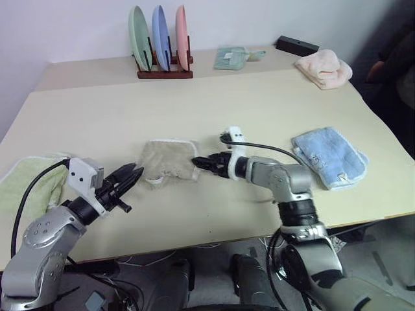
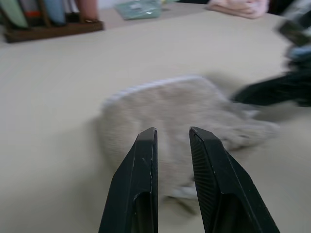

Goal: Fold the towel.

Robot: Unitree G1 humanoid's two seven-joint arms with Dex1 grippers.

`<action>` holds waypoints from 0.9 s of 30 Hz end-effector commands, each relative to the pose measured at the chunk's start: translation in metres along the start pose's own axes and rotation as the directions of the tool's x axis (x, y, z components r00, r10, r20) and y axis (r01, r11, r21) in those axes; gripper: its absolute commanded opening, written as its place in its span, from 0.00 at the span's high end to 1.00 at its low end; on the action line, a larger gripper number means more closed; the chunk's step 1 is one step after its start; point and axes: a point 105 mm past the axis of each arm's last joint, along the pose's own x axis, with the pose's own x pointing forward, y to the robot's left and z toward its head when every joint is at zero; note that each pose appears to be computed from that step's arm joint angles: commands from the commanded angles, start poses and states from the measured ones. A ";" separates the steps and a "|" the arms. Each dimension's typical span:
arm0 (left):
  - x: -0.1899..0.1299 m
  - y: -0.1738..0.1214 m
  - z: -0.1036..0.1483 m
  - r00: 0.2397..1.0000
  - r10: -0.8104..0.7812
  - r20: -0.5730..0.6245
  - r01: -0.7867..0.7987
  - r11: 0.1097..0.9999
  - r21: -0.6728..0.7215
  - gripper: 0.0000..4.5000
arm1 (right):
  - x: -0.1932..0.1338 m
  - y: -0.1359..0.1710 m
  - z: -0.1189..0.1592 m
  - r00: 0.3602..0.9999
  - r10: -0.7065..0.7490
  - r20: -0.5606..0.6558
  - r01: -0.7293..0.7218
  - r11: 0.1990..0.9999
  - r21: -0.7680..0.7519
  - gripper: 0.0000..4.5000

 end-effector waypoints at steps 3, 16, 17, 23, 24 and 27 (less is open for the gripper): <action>0.000 -0.009 0.008 1.000 -0.022 0.018 0.022 1.000 0.007 0.77 | 0.009 0.016 0.008 0.998 0.065 0.022 -0.065 0.998 0.001 0.74; 0.006 -0.007 0.010 0.999 -0.010 0.035 0.010 1.000 0.001 0.77 | -0.052 0.022 0.082 0.930 0.062 0.362 -0.026 0.994 -0.104 0.98; 0.007 -0.007 0.011 0.999 -0.011 0.041 0.011 1.000 -0.003 0.77 | -0.065 0.020 0.091 0.913 0.047 0.406 -0.002 0.994 -0.111 0.98; 0.031 -0.021 0.008 0.994 -0.094 0.060 0.097 0.994 -0.042 0.77 | -0.171 -0.034 0.124 0.722 -0.282 0.632 0.318 0.946 0.059 0.98; 0.036 -0.024 0.008 0.992 -0.111 0.066 0.114 0.992 -0.048 0.77 | -0.185 -0.041 0.123 0.686 -0.329 0.648 0.351 0.931 0.101 0.98; 0.048 -0.030 0.008 0.986 -0.146 0.079 0.152 0.986 -0.065 0.77 | -0.218 -0.054 0.120 0.600 -0.423 0.679 0.406 0.892 0.197 0.98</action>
